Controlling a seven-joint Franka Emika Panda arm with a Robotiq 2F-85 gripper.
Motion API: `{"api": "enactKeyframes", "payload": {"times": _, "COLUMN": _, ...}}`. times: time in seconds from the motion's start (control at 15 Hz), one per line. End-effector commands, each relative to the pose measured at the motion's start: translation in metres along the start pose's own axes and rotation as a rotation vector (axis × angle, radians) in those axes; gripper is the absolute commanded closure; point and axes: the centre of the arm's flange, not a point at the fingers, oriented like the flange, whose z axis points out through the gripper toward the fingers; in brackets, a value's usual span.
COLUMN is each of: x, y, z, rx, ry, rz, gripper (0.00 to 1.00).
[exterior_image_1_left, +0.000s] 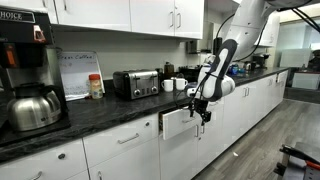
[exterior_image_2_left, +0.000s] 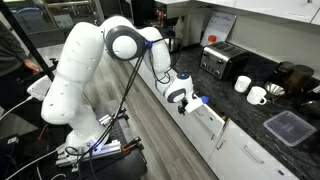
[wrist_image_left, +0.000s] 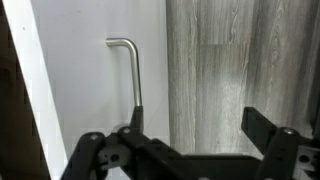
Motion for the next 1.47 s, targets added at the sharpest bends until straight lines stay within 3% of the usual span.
{"api": "enactKeyframes", "payload": {"times": 0.0, "x": 0.002, "y": -0.007, "z": -0.004, "rx": -0.069, "ry": -0.007, "rz": -0.023, "gripper": 0.0}}
{"api": "enactKeyframes", "payload": {"times": 0.47, "x": 0.009, "y": -0.035, "z": -0.016, "rx": -0.176, "ry": -0.03, "rz": 0.025, "gripper": 0.0}}
{"api": "enactKeyframes", "payload": {"times": 0.87, "x": 0.013, "y": -0.039, "z": -0.006, "rx": -0.253, "ry": -0.067, "rz": -0.008, "gripper": 0.0}}
{"api": "enactKeyframes", "payload": {"times": 1.4, "x": 0.019, "y": -0.026, "z": 0.004, "rx": -0.272, "ry": -0.064, "rz": -0.026, "gripper": 0.0}}
